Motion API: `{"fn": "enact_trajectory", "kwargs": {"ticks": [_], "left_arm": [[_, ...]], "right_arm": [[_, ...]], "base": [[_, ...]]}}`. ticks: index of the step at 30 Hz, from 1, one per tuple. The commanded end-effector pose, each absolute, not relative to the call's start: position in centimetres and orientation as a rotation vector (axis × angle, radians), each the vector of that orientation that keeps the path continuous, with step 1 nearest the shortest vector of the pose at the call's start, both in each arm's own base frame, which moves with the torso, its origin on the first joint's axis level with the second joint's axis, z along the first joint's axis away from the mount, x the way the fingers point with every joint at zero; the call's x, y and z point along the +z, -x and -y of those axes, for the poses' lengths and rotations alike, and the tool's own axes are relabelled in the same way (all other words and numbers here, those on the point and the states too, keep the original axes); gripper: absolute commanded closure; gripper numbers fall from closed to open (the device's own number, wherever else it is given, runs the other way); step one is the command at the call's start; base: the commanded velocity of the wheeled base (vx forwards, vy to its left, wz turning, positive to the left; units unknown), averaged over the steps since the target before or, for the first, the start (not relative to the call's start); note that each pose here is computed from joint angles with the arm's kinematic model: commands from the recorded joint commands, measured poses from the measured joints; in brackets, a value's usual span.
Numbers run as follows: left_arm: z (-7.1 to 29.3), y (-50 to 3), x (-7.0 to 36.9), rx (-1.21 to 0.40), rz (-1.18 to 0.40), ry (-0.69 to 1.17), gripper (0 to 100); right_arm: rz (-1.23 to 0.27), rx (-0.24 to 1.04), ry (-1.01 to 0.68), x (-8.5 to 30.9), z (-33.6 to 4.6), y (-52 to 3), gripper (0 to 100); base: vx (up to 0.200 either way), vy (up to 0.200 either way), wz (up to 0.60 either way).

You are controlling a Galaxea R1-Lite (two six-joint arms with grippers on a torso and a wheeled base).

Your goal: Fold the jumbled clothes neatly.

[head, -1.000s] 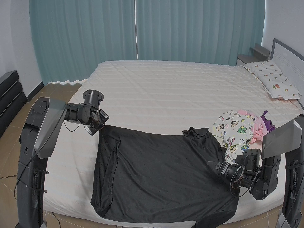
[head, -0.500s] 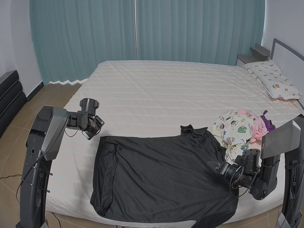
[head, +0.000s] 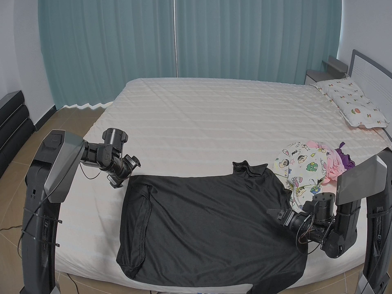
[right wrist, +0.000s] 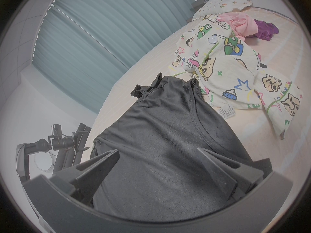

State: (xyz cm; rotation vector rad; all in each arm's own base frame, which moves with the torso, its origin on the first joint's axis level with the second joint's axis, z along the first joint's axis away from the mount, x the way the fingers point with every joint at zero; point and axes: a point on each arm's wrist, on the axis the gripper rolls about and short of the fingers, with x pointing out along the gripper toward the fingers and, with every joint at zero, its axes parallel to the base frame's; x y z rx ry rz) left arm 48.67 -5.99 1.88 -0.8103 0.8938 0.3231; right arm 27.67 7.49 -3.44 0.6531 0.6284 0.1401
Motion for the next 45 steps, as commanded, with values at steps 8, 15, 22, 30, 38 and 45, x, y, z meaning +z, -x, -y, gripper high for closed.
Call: {"fn": "enact_trajectory", "kwargs": {"ticks": [8, 15, 22, 30, 38, 45], "left_arm": [[10.1, -44.6, 1.6, 0.233, -1.003, 0.692, 0], [10.3, -45.1, 0.6, 0.251, -0.98, 0.676, 0], [10.1, -45.4, -0.6, 0.265, -0.972, 0.673, 100], [9.3, -45.7, -1.1, 0.288, -0.975, 0.678, 100], [7.5, -45.5, 0.2, 0.304, -0.961, 0.697, 100], [8.6, -43.9, -0.1, 0.272, -1.012, 0.66, 0]], "right_arm": [[-0.616, 0.149, -0.654, -3.3, -7.6, -27.7, 0], [-0.616, 0.149, -0.654, -3.3, -7.6, -27.7, 0], [-0.616, 0.149, -0.654, -3.3, -7.6, -27.7, 0], [-0.617, 0.146, -0.656, -3.3, -7.5, -27.7, 0], [-0.616, 0.148, -0.656, -3.3, -7.6, -27.7, 0], [-0.621, 0.147, -0.654, -3.4, -7.5, -27.6, 0]], "base": [[0.0, 0.0, 0.0], [0.0, 0.0, 0.0], [0.0, 0.0, 0.0], [0.0, 0.0, 0.0], [0.0, 0.0, 0.0], [0.0, 0.0, 0.0]]}}
